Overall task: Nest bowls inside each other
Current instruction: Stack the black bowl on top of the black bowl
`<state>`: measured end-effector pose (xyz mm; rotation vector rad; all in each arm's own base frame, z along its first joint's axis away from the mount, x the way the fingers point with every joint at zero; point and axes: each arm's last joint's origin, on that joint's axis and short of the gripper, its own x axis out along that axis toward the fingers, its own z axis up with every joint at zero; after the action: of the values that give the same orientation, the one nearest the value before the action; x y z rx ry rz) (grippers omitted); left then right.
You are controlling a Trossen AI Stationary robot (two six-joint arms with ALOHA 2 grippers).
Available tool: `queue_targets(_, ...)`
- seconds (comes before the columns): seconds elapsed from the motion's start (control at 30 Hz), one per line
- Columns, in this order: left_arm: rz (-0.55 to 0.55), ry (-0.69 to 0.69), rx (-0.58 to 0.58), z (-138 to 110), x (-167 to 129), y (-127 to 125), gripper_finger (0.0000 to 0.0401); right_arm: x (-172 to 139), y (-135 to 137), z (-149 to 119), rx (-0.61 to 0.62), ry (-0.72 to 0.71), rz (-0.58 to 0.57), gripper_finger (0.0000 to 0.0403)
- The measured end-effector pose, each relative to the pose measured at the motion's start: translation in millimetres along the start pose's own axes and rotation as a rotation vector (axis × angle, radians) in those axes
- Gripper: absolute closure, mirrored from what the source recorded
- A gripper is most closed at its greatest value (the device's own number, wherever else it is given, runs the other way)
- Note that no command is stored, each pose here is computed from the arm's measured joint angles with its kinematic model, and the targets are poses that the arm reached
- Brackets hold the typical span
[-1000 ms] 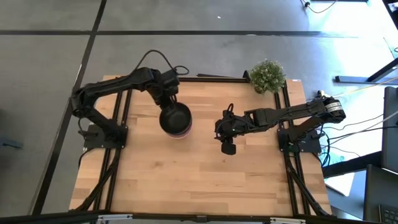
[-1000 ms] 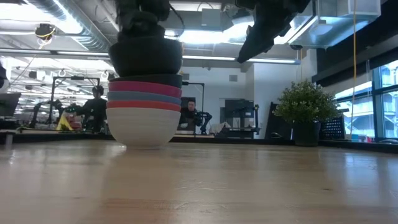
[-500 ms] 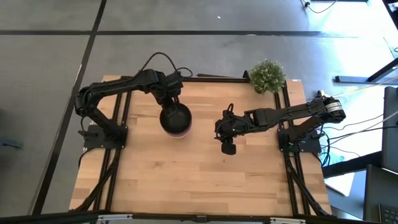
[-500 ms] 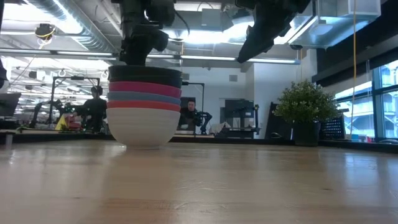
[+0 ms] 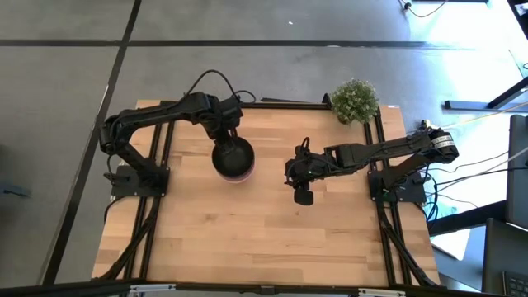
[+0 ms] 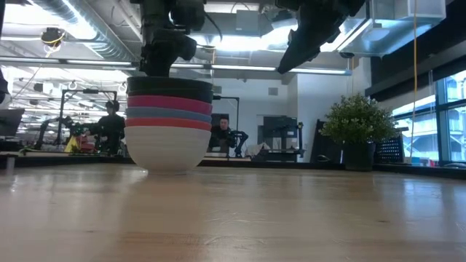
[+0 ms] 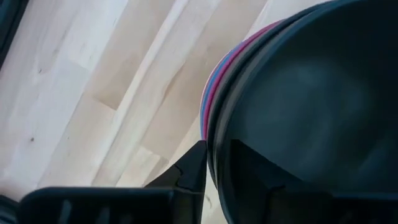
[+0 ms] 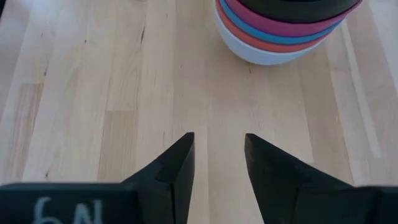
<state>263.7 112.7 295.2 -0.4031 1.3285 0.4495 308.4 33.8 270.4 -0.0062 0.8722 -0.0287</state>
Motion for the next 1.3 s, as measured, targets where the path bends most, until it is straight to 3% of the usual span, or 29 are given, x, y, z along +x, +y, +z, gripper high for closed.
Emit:
queue_targets(0.13,-0.005,-0.002,0.01,-0.3,0.0,-4.1,0.0337,0.0,0.0,0.0,-0.001,0.0,0.0,0.0261)
queue_targets(0.27,0.033,-0.006,-0.075,0.0,0.0,0.7,0.0337,0.0,0.0,0.0,-0.002,0.0,0.0,0.0261)
queue_targets(0.53,-0.068,-0.004,-0.123,2.2,0.0,3.6,0.0336,0.0,0.0,0.0,-0.001,0.0,0.0,0.0261)
queue_targets(1.3,-0.201,-0.107,-0.155,15.1,-1.3,7.4,0.0336,-21.9,-8.6,-1.4,0.004,-0.02,-0.093,0.0261)
